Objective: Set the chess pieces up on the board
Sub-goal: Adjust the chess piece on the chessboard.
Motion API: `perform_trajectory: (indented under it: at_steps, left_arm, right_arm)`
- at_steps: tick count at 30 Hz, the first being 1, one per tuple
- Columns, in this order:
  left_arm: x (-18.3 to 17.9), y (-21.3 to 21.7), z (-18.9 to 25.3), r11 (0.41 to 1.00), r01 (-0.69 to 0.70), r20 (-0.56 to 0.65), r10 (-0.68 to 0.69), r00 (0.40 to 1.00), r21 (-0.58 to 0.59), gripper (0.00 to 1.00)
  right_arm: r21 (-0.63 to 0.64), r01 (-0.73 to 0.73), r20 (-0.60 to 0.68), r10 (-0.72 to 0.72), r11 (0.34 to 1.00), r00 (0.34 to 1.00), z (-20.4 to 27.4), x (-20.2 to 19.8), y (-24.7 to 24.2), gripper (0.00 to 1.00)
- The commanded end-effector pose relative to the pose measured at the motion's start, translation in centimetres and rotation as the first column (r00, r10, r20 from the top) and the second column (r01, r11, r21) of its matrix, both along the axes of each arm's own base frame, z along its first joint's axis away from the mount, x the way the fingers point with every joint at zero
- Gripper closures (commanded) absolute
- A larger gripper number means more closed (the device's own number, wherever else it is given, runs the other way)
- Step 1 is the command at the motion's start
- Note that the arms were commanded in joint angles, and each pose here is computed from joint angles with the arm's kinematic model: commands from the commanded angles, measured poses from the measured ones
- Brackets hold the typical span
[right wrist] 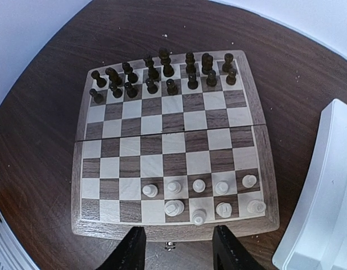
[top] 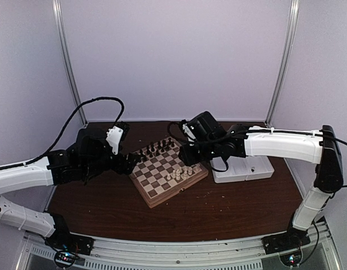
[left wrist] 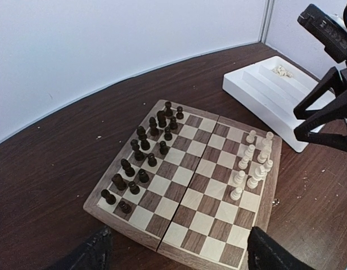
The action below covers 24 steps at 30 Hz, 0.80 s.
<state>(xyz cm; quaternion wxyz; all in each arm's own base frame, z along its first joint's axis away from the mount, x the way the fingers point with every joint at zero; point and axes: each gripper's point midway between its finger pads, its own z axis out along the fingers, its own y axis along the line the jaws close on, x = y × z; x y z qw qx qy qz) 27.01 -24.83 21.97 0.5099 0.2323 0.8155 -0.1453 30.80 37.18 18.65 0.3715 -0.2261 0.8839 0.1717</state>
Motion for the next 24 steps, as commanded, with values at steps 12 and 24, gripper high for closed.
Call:
perform_trajectory:
  at_steps: [12, 24]
  left_arm:
    - [1.3, 1.9, 1.6, 0.991, -0.131, -0.020, 0.130, 0.991, -0.041, 0.13]
    - [1.4, 2.0, 1.4, 0.991, -0.129, -0.016, 0.128, 0.992, -0.025, 0.13]
  right_arm:
    - [-0.179, 0.006, -0.226, -0.047, 0.984, 0.973, -6.4, -0.6, 0.9, 0.57]
    - [-0.223, -0.018, -0.214, -0.031, 0.975, 0.976, -7.5, 0.4, 1.7, 0.59]
